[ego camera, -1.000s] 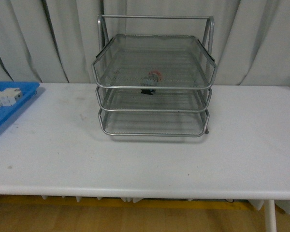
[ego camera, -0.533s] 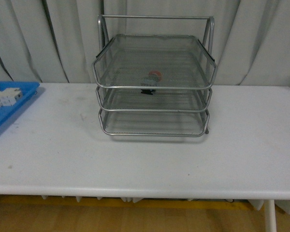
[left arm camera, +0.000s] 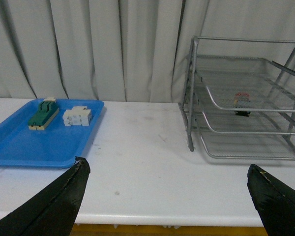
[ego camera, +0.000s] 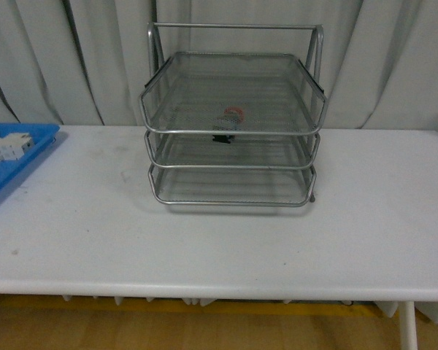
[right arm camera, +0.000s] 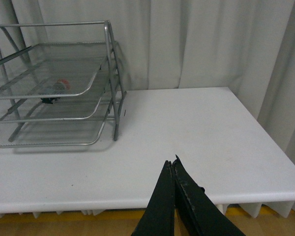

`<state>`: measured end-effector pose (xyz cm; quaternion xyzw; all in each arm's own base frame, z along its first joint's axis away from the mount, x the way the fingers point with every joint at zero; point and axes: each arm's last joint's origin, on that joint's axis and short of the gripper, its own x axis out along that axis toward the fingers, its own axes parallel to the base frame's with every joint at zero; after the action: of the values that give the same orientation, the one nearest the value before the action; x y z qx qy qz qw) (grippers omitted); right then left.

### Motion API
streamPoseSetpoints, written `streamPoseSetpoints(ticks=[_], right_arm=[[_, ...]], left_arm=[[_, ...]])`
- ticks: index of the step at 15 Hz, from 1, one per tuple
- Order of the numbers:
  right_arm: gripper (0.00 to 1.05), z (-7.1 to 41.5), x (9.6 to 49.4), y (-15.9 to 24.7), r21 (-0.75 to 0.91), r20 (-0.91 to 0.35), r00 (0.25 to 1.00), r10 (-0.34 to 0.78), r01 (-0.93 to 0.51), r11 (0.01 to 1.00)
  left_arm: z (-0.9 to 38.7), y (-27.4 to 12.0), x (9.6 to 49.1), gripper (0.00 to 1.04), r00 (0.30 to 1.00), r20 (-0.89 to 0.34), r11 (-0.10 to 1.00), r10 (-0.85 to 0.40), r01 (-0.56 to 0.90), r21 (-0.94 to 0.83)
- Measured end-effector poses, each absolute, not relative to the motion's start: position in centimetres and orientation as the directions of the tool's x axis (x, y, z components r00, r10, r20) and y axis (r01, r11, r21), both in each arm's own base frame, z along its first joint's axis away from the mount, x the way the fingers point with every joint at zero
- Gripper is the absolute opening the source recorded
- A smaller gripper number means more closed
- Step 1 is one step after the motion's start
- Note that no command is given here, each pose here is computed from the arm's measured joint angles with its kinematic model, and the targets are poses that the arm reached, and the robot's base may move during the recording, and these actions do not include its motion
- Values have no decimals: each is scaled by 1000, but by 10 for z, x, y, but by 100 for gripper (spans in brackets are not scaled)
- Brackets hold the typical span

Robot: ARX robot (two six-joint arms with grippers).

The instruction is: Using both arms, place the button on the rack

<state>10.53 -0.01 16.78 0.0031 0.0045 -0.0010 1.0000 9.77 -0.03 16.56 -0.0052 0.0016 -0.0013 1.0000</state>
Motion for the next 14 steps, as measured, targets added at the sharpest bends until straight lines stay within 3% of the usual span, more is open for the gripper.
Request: streamPoseSetpoints(ticks=[7,14], right_arm=[[3,167,97,0,4,4,1000,0,0,1000],[92,167,97,0,5,4,1000,0,0,1000]], left_arm=[[166,0,98,98,1000,-3,1000,-3,3,-10],[166,0,98,98,1000,-3,1000,-3,3,-10]])
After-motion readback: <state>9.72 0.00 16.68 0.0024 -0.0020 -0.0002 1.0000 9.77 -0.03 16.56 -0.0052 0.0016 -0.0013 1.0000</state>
